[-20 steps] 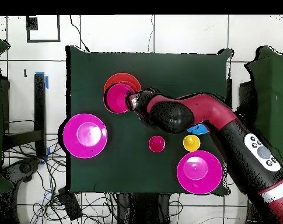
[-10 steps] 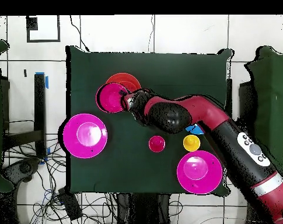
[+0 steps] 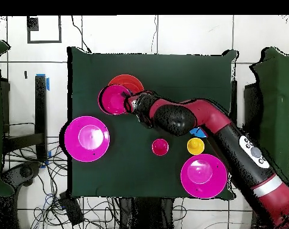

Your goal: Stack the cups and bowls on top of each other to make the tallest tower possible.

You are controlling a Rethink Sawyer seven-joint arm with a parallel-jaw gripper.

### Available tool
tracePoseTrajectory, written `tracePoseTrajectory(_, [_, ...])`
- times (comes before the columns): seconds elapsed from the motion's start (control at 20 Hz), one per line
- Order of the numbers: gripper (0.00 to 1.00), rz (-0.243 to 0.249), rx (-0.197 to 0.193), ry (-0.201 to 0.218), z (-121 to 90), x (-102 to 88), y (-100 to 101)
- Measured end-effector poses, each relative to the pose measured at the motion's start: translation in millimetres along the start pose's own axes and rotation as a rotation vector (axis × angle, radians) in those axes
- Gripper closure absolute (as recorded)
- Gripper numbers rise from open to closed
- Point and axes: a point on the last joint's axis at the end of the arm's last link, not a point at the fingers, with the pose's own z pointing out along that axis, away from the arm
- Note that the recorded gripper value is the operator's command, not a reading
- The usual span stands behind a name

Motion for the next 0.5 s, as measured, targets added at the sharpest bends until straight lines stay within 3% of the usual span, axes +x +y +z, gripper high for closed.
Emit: tracePoseTrajectory(0.5, [1.00,-0.040,0.020,-0.044,-8.7,-25.8,-2.4])
